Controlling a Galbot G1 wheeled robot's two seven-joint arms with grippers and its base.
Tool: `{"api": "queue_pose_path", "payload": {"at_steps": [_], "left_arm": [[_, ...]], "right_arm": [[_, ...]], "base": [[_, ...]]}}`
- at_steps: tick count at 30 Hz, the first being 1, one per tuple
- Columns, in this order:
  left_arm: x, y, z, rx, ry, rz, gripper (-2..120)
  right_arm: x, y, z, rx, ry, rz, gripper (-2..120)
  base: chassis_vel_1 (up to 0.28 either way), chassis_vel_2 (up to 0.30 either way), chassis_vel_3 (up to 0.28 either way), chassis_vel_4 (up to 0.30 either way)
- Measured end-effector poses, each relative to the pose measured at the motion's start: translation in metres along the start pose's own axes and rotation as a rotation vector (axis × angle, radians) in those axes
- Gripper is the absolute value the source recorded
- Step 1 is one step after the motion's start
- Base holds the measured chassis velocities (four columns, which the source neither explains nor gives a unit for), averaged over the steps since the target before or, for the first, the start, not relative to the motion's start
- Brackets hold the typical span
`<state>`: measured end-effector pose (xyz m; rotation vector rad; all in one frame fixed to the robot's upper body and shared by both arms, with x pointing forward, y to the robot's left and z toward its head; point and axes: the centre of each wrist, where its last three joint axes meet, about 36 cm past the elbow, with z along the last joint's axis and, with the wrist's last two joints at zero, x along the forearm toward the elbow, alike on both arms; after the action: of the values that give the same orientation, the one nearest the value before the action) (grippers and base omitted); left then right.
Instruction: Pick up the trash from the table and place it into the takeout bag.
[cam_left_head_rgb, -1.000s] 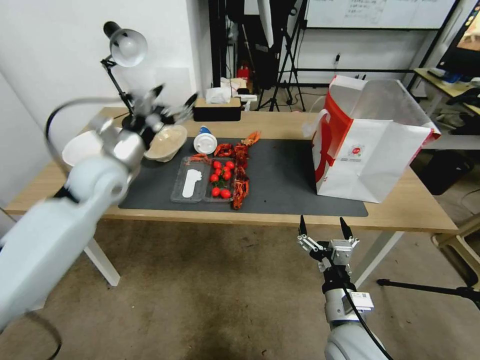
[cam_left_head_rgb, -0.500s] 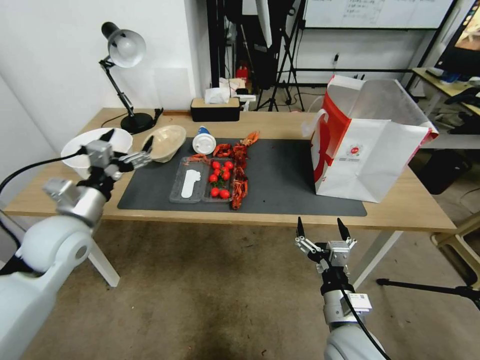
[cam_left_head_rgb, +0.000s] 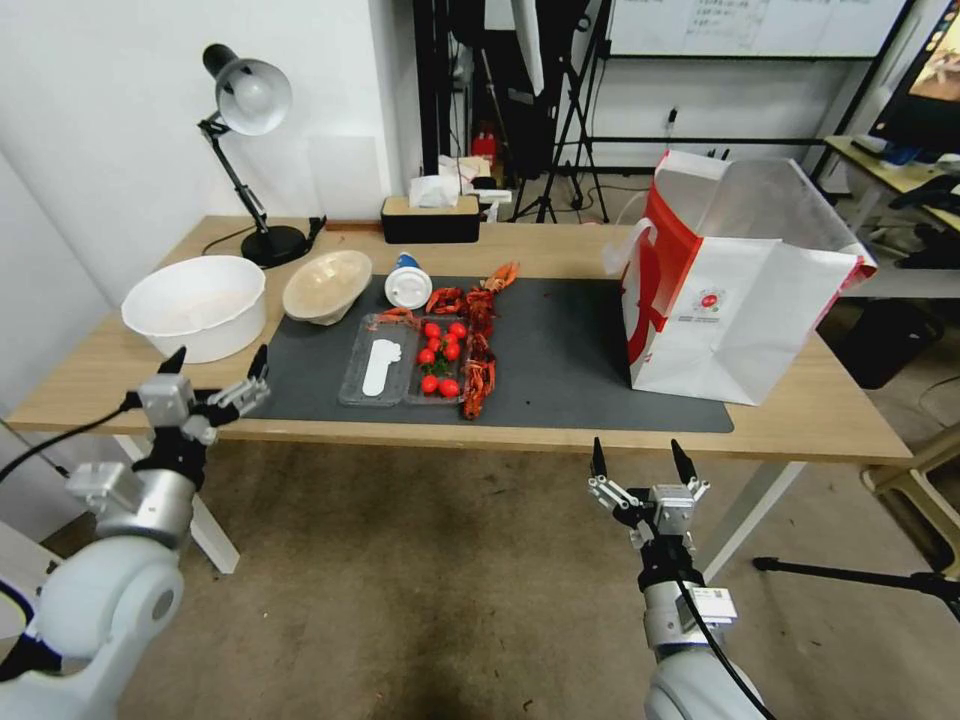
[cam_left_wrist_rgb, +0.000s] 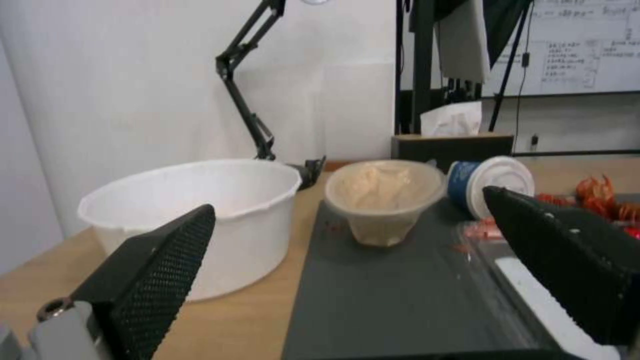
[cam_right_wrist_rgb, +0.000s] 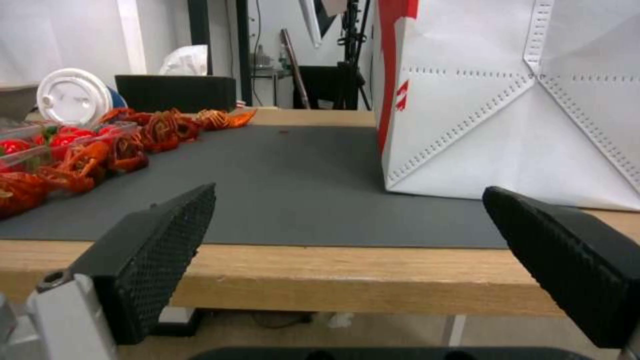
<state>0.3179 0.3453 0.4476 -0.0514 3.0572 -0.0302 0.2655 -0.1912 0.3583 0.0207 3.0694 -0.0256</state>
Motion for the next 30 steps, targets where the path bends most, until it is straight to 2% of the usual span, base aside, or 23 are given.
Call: {"api": "queue_pose_path", "payload": {"at_steps": [15, 22, 30], "left_arm": [[0.033, -0.005, 0.048, -0.009, 0.059, -0.029, 100], [0.036, -0.004, 0.058, -0.013, 0.050, -0.025, 100], [0.039, -0.004, 0.067, -0.015, 0.036, 0.013, 100]], "right_arm": [[0.001, 0.001, -0.001, -0.005, -0.004, 0.013, 100], [0.001, 0.000, -0.001, -0.006, -0.005, 0.019, 100], [0.001, 0.001, -0.002, -0.010, -0.006, 0.023, 100]], "base": [[0.000, 0.000, 0.000, 0.000], [0.000, 0.000, 0.000, 0.000], [0.000, 0.000, 0.000, 0.000]]}}
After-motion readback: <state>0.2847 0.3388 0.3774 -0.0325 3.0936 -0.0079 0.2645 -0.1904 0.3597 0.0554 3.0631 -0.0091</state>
